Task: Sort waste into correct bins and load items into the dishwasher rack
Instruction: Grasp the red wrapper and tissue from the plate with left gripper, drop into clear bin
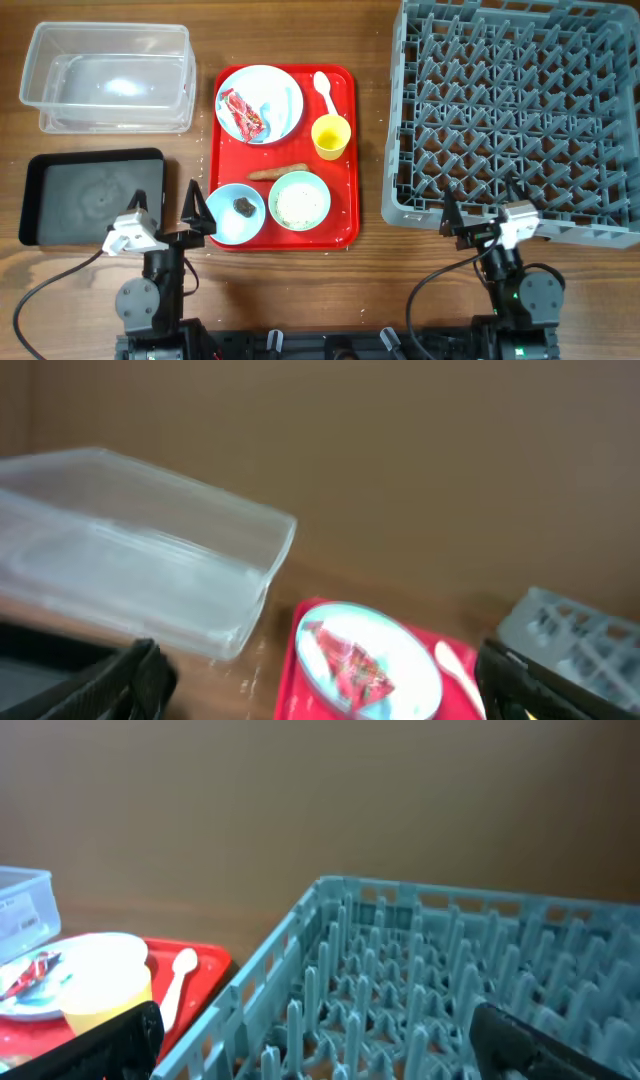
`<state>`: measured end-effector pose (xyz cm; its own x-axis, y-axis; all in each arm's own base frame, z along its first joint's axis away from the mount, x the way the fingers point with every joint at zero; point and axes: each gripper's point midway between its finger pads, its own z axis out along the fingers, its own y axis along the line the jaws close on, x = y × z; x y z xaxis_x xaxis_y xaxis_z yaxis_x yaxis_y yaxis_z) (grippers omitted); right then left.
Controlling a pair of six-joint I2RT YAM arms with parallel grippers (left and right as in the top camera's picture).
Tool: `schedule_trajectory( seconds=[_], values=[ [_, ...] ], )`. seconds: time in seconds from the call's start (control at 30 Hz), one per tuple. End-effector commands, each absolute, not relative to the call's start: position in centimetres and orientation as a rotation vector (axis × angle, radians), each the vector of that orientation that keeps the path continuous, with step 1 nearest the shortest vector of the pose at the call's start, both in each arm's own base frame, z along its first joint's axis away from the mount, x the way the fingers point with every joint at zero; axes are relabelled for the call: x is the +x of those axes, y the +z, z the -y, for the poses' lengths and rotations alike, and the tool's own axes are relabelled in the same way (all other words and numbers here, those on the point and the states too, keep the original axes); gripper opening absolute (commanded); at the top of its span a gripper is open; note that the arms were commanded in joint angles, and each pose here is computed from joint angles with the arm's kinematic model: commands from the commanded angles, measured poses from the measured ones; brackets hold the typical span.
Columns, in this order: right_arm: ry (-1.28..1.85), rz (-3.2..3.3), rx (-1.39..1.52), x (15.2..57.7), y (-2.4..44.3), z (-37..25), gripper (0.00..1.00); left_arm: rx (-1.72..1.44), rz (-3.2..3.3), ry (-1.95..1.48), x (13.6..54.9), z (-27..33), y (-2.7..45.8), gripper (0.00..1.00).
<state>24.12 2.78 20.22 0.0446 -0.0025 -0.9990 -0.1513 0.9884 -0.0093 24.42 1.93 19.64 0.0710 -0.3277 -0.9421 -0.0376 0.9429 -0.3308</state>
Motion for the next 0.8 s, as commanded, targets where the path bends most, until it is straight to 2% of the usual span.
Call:
schedule_trajectory(
  seconds=[0.0, 0.2, 0.33, 0.43, 0.5, 0.57, 0.67, 0.77],
  values=[
    [0.087, -1.434, -0.060, 22.8, 27.0, -1.8, 1.00, -0.223, -1.423, -0.224, 24.1, -1.2, 22.5, 1.00],
    [0.037, -1.603, -0.078, 23.6, 32.3, -1.4, 1.00, -0.173, -1.451, -0.274, 25.3, -0.2, 29.3, 1.00],
    [0.037, -1.778, -0.084, 25.9, 34.2, -1.5, 1.00, -0.073, -1.570, -0.401, 30.1, 1.9, 33.9, 1.00],
    [0.042, -1.910, -0.087, 28.1, 34.2, -1.6, 1.00, -0.023, -1.724, -0.528, 35.3, 3.4, 35.0, 1.00],
    [0.059, -1.971, -0.098, 29.5, 33.5, -1.9, 1.00, -0.011, -1.836, -0.600, 38.5, 4.0, 34.4, 1.00],
    [0.082, -2.033, -0.102, 31.5, 31.7, -2.2, 1.00, 0.120, -2.058, -0.606, 43.3, 6.0, 31.4, 1.00],
    [0.178, -2.102, -0.153, 32.6, 29.5, -3.8, 1.00, 0.346, -2.227, -0.560, 46.0, 9.0, 26.8, 1.00],
    [0.307, -2.167, -0.213, 33.2, 27.5, -5.7, 1.00, 0.411, -2.312, -0.589, 47.6, 11.5, 22.0, 1.00]
  ],
)
